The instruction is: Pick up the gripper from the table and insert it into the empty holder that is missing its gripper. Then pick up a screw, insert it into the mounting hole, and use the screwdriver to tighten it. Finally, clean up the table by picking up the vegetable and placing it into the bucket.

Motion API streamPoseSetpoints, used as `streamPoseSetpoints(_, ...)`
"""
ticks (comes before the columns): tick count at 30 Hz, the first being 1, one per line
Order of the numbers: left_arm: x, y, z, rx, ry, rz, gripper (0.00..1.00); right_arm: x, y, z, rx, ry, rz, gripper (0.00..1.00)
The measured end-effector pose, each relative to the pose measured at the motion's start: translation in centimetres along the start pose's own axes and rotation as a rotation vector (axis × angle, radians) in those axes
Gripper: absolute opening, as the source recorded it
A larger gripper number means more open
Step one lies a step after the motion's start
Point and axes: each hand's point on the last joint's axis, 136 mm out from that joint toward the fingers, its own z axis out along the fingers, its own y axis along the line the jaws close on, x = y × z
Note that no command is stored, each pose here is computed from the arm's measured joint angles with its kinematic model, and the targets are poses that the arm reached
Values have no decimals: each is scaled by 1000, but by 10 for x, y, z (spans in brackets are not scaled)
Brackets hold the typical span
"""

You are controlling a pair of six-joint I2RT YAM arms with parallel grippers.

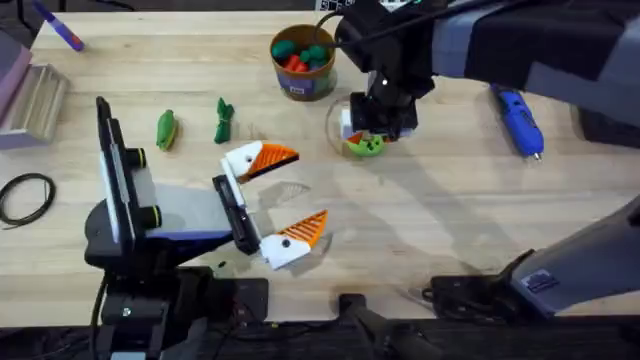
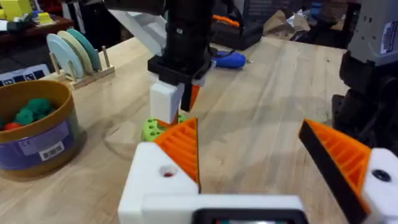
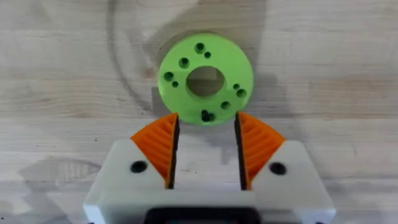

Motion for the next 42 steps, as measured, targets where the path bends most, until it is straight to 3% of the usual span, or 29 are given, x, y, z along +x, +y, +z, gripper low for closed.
streamPoseSetpoints(18, 0, 0, 0, 0, 0, 0, 986, 2, 0, 16, 22, 31, -4, 492)
streamPoseSetpoints(30, 0, 0, 0, 0, 0, 0, 985, 4, 0, 20, 24, 32, -2, 274)
streamPoseSetpoints(39, 0, 0, 0, 0, 0, 0, 985, 3, 0, 21, 21, 22, 4, 20)
streamPoseSetpoints(42, 0, 0, 0, 0, 0, 0, 985, 3, 0, 21, 21, 22, 6, 10)
